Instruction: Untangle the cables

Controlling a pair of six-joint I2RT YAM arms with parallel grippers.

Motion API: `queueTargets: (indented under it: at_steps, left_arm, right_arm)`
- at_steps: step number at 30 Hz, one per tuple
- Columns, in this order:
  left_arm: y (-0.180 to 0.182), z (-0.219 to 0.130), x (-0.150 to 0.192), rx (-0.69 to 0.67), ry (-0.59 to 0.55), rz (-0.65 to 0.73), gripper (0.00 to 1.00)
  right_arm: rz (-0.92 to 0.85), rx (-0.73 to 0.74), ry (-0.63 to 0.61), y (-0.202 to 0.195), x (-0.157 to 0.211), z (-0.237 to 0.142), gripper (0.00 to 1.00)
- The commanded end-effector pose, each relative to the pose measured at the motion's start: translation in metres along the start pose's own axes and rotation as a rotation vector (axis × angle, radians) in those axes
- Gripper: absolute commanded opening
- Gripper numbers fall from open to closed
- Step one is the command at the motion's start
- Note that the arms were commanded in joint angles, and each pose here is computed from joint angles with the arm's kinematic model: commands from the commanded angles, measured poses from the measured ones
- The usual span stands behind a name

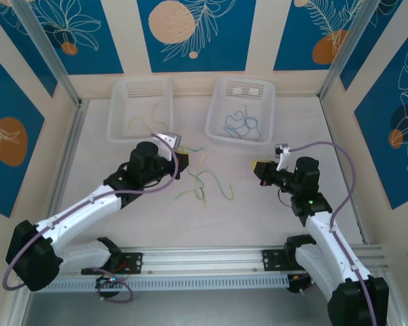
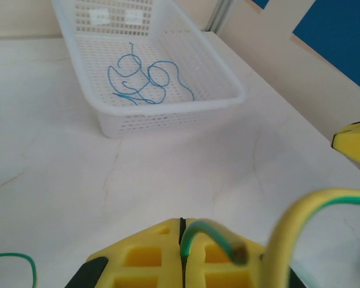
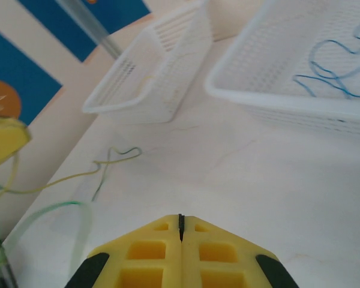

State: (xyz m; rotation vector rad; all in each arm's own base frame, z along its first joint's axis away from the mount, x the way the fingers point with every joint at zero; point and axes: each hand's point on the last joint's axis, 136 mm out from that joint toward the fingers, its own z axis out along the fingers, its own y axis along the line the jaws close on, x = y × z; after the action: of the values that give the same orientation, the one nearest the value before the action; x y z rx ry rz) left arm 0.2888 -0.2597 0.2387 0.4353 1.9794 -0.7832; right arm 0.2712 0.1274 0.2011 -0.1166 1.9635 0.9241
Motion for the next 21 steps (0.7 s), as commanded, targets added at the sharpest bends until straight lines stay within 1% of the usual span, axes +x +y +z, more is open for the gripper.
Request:
queueTargets:
  at_steps: [1, 3, 5, 7, 10, 13, 15, 16, 18, 20, 21]
  left_arm:
    - [0.011, -0.008, 0.003, -0.046, 0.001, 0.021, 0.00]
    - [0.015, -0.011, 0.004, -0.058, -0.001, 0.018, 0.00]
    - [0.016, -0.012, 0.003, -0.060, -0.006, 0.010, 0.00]
    - [0.016, -0.012, 0.002, -0.060, -0.009, 0.003, 0.00]
    - [0.015, -0.011, 0.000, -0.052, -0.015, -0.009, 0.00]
    - [0.013, -0.009, -0.003, -0.040, -0.025, -0.023, 0.00]
    - [0.012, -0.007, -0.004, -0.033, -0.023, -0.027, 0.00]
    - [0.011, -0.006, -0.004, -0.032, -0.021, -0.030, 0.00]
    - [0.011, -0.004, -0.004, -0.027, -0.019, -0.035, 0.00]
    - [0.009, -0.004, -0.005, -0.018, -0.021, -0.036, 0.00]
    - [0.009, -0.003, -0.006, -0.020, -0.023, -0.038, 0.00]
  right_arm:
    - [0.056, 0.006, 0.004, -0.001, -0.005, -0.003, 0.00]
    - [0.066, 0.028, -0.001, -0.007, -0.006, -0.006, 0.00]
    - [0.073, 0.012, -0.001, -0.006, -0.009, -0.007, 0.00]
    - [0.048, -0.063, 0.012, 0.010, -0.008, -0.006, 0.00]
    - [-0.036, -0.178, 0.056, 0.041, 0.003, -0.002, 0.00]
    - [-0.117, -0.239, 0.084, 0.069, 0.020, 0.005, 0.00]
    - [-0.147, -0.250, 0.114, 0.079, 0.031, 0.011, 0.06]
    - [-0.146, -0.252, 0.129, 0.082, 0.035, 0.014, 0.07]
    - [-0.150, -0.310, 0.163, 0.093, 0.044, 0.018, 0.13]
    - [-0.156, -0.345, 0.188, 0.099, 0.054, 0.023, 0.26]
    - [-0.172, -0.370, 0.202, 0.103, 0.061, 0.025, 0.35]
